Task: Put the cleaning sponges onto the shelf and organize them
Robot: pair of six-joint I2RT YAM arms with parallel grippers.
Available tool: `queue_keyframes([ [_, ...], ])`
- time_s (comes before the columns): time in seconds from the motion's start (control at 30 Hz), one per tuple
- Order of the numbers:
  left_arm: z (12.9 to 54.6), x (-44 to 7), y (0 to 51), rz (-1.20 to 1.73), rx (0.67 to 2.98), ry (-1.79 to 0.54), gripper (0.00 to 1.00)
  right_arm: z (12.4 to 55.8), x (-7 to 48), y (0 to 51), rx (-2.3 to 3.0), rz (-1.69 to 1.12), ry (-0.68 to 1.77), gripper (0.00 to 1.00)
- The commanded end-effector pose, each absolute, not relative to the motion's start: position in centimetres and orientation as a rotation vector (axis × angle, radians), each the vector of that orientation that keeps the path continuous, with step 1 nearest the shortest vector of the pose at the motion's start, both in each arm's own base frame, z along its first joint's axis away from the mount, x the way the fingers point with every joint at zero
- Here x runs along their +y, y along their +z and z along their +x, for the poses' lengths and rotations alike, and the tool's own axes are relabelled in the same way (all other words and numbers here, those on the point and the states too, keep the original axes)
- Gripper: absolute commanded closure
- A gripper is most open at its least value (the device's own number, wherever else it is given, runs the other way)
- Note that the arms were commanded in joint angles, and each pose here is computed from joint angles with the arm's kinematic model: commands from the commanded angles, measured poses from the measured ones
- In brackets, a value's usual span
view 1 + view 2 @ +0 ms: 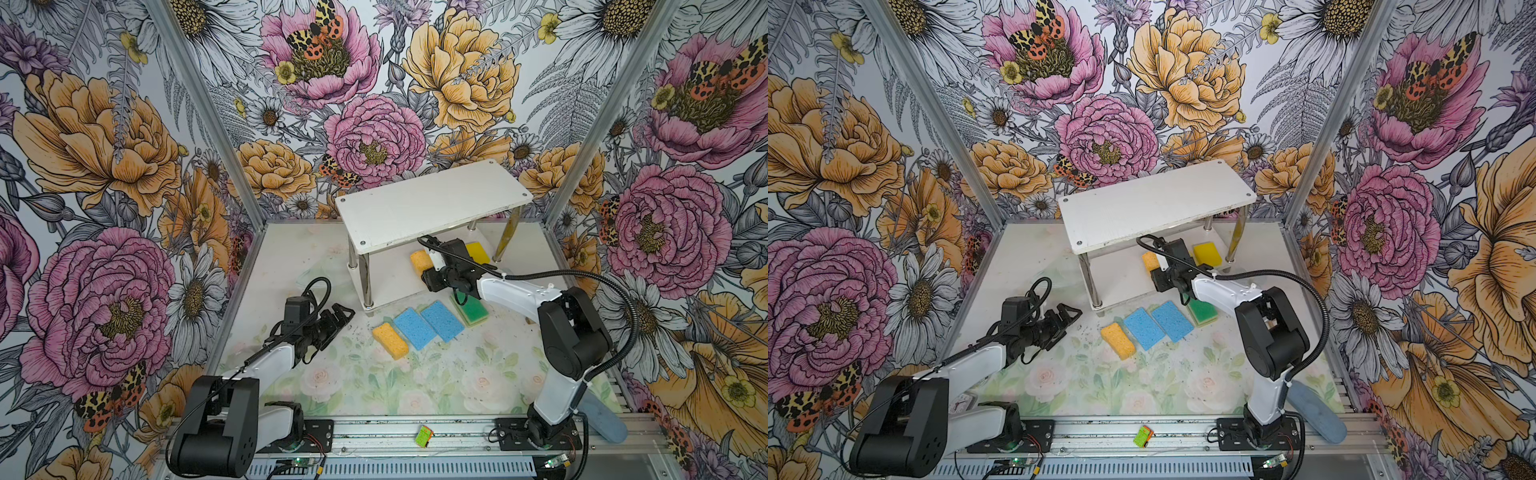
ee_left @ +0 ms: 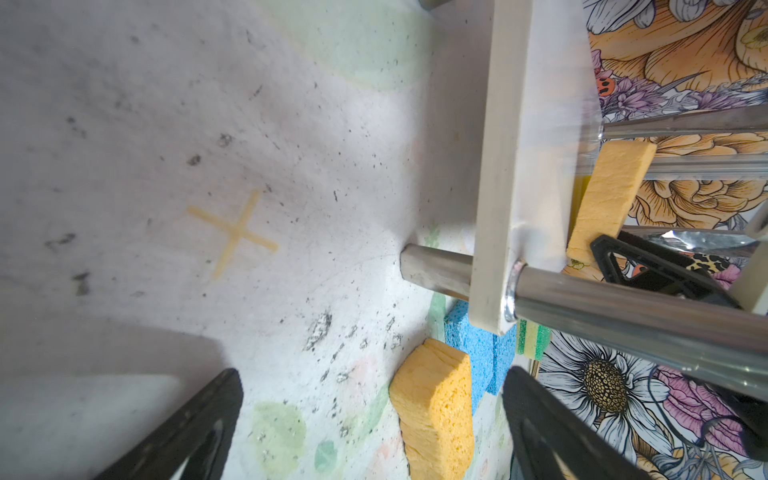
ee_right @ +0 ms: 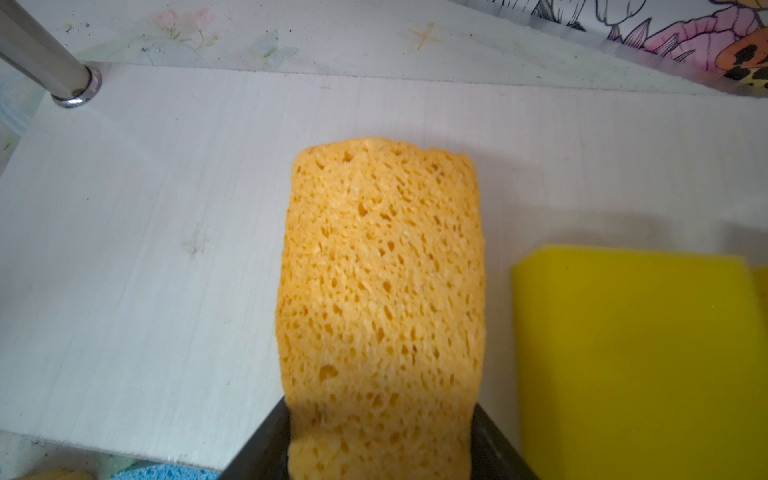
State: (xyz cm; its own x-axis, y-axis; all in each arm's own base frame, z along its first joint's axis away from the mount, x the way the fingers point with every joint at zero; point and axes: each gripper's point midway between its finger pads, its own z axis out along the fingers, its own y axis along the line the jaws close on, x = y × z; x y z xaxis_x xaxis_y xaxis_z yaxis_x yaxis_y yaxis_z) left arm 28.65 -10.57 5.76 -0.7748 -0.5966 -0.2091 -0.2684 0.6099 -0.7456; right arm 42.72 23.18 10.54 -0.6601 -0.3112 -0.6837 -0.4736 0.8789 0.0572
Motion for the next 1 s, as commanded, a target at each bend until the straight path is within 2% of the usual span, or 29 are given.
queue_keyframes([
  [0.0, 29.2, -11.0, 7.0, -0.627, 2.373, -1.025, 0.01, 43.9, 23.2, 11.4, 2.314, -0.557, 0.281, 0.41],
  [0.27, 29.3, -11.0, 7.0, -0.629, 2.374, -1.024, 0.01, 43.9, 23.2, 11.4, 2.313, -0.561, 0.280, 0.40],
  [0.73, 29.1, -11.1, 7.0, -0.623, 2.377, -1.028, 0.01, 43.8, 23.1, 12.7, 2.289, -0.565, 0.277, 0.29],
  [0.97, 29.1, -11.0, 7.0, -0.626, 2.375, -1.027, 0.01, 43.4, 22.8, 13.6, 2.275, -0.565, 0.274, 0.28],
])
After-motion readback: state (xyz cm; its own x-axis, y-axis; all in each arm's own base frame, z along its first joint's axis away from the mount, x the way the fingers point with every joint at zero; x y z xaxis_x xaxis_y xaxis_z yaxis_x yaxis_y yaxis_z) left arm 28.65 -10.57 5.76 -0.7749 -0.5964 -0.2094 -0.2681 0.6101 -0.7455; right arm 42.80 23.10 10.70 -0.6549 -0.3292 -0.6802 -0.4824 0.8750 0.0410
